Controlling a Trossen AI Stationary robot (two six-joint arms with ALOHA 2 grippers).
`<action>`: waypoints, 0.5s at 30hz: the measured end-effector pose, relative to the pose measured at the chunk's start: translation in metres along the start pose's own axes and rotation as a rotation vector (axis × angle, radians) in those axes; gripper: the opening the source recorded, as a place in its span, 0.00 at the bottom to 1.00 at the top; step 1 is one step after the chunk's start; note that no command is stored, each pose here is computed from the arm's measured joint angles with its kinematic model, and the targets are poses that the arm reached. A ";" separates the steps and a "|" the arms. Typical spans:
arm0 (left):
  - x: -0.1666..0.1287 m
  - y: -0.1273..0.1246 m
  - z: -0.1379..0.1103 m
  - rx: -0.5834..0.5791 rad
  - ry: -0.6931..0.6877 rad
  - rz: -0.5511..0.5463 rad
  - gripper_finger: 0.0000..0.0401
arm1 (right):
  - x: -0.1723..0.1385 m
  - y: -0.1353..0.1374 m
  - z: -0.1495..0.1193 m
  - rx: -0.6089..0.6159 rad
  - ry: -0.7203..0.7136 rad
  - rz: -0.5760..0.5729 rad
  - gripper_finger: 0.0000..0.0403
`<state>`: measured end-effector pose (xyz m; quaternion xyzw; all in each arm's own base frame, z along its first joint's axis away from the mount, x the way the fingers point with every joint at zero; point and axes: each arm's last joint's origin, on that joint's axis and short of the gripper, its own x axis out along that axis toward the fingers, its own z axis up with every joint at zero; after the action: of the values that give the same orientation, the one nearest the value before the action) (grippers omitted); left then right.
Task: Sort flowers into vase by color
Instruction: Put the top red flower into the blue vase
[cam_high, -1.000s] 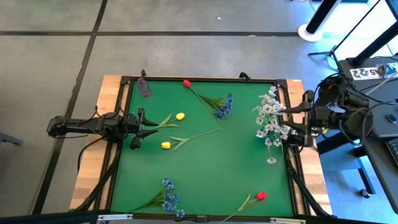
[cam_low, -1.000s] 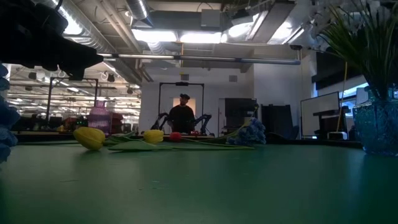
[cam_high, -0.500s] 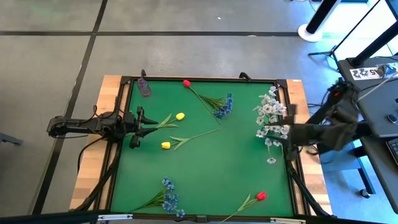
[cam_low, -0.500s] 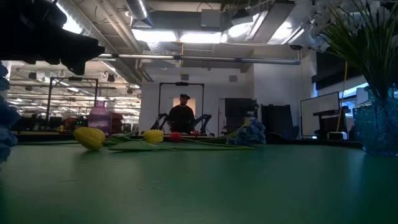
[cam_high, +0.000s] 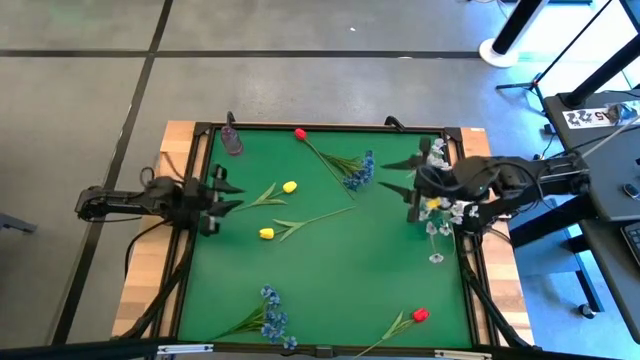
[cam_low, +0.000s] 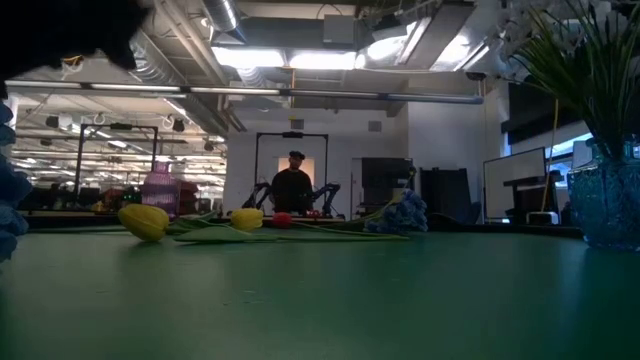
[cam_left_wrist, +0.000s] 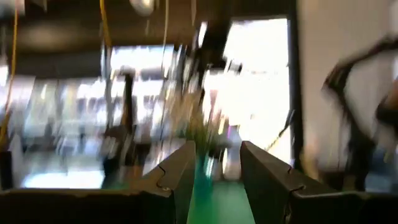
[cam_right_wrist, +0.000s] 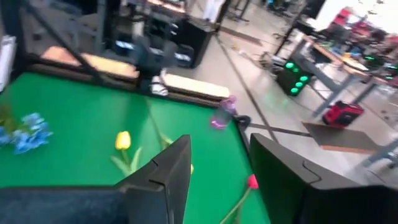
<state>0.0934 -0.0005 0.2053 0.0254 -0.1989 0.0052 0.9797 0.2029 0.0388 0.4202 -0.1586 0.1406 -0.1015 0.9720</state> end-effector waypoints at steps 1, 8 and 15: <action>0.000 0.000 0.007 0.000 -0.068 -0.003 0.31 | 0.001 -0.002 0.000 0.002 0.005 -0.016 0.41; -0.005 0.002 0.032 0.042 -0.332 0.049 0.31 | -0.001 -0.004 -0.001 -0.026 0.006 -0.028 0.41; -0.002 -0.004 0.028 0.045 -0.307 -0.169 0.31 | -0.017 -0.013 0.001 -0.043 0.114 -0.003 0.41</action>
<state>0.0804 -0.0061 0.2299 0.0647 -0.3433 -0.0767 0.9339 0.1855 0.0313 0.4289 -0.1735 0.1976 -0.1087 0.9587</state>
